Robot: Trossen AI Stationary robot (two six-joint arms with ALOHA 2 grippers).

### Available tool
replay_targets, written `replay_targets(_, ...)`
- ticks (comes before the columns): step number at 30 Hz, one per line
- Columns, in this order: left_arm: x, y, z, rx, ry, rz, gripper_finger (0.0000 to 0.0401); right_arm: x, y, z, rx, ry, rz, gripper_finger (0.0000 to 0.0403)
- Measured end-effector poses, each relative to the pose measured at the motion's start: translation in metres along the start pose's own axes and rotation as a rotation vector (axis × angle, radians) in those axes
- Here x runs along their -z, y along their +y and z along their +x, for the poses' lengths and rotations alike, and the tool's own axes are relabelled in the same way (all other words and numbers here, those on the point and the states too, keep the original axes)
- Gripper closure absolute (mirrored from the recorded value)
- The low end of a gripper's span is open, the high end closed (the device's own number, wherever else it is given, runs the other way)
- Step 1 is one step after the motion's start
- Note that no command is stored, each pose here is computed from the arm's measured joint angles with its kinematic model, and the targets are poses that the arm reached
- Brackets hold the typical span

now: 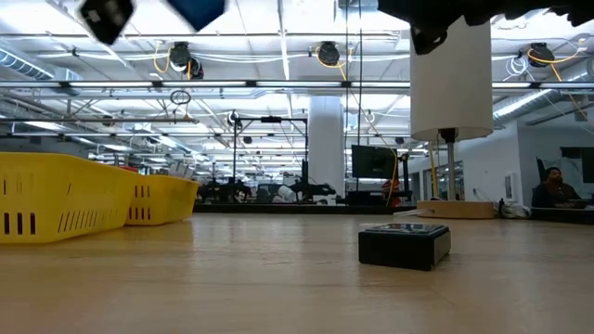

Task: Pick & Place Office items
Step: Put the blue digital timer into the bottom yellow bin

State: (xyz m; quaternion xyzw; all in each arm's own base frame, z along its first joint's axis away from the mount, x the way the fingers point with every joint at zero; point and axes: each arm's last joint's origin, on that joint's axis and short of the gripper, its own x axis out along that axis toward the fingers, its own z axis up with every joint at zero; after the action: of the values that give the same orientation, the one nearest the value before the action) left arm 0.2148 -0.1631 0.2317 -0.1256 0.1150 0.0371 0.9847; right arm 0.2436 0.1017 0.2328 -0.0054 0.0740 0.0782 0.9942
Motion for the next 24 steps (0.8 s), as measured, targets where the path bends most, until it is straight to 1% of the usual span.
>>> replay_targets(2, 0.010, 0.003, -0.014, -0.039, 0.015, -0.016, 0.0339, 0.000, -0.004, 0.001, 0.017, 0.004, -0.016, 0.0289)
replay_targets(4, 0.018, 0.006, -0.026, -0.071, 0.023, -0.057, 0.0336, 0.000, -0.010, 0.002, 0.038, 0.001, -0.021, 0.0289)
replay_targets(10, 0.047, 0.011, -0.059, -0.036, 0.127, -0.176, 0.0341, 0.000, -0.025, 0.005, 0.093, 0.003, -0.001, 0.0292)
replay_targets(13, 0.061, 0.012, -0.070, -0.048, 0.168, -0.221, 0.0337, 0.000, -0.029, 0.006, 0.105, 0.006, 0.014, 0.0292)
replay_targets(16, 0.070, 0.018, -0.077, -0.100, 0.184, -0.279, 0.0334, 0.000, -0.030, 0.006, 0.109, 0.007, 0.015, 0.0292)
replay_targets(20, 0.077, 0.028, -0.081, -0.181, 0.190, -0.334, 0.0341, 0.000, -0.030, 0.006, 0.108, 0.005, 0.015, 0.0293)
replay_targets(22, 0.078, 0.030, -0.081, -0.198, 0.194, -0.340, 0.0341, 0.000, -0.030, 0.006, 0.108, 0.002, 0.016, 0.0293)
replay_targets(24, 0.078, 0.029, -0.081, -0.193, 0.194, -0.355, 0.0337, 0.000, -0.030, 0.006, 0.108, 0.003, 0.016, 0.0292)
